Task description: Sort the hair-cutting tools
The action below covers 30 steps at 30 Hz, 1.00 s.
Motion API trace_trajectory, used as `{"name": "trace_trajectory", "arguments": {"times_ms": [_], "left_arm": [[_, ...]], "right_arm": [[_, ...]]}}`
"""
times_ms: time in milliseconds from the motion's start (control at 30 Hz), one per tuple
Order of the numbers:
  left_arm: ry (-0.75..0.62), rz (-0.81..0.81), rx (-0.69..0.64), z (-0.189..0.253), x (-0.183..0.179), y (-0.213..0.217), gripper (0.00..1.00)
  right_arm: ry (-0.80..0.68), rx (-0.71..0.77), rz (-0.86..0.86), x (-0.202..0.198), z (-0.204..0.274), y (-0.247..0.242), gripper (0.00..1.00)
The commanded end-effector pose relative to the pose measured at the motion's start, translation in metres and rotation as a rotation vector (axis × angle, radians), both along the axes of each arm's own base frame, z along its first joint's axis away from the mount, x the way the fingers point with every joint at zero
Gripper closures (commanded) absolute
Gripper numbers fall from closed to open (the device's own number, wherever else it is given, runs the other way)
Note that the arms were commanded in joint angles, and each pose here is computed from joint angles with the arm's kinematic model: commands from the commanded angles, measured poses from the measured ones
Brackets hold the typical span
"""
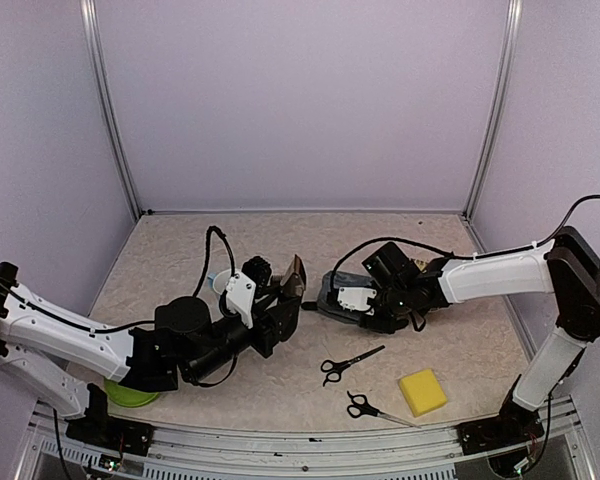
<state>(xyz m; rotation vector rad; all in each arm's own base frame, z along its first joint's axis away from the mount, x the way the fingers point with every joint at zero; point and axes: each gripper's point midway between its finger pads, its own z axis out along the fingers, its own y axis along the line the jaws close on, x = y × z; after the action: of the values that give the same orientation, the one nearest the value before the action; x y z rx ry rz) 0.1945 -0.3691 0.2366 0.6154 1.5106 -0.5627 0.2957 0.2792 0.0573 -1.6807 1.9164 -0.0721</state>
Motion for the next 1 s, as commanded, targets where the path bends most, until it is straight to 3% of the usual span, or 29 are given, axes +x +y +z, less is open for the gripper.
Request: {"name": "trace_trajectory", "arguments": {"times_ms": [0,100,200,467,633,967], "left_arm": [[-0.021,0.008,-0.083,0.025,-0.002,0.005,1.0],[-0.023,0.006,-0.083,0.025,-0.002,0.004,1.0],[-0.037,-0.011,-0.063,0.024,-0.006,0.002,1.0],[-0.119,-0.162,-0.018,0.044,-0.032,-0.01,1.0],[-0.143,-0.3,0.026,0.056,-0.053,-0.026,1.0],[-0.321,-0.508,0.054,0.076,-0.094,-0.059,1.0]], "right_arm": [[-0.054,-0.037,-0.029,0.009,-0.001,-0.004,0.62],[-0.043,-0.005,-0.028,0.007,0.007,0.001,0.86],[-0.003,0.043,-0.002,0.0,0.023,0.01,1.0],[0.244,0.146,0.069,-0.037,0.06,0.033,1.0],[0.472,0.192,0.128,-0.07,0.072,0.047,1.0],[0.815,0.305,0.26,-0.118,0.098,0.07,1.0]]}}
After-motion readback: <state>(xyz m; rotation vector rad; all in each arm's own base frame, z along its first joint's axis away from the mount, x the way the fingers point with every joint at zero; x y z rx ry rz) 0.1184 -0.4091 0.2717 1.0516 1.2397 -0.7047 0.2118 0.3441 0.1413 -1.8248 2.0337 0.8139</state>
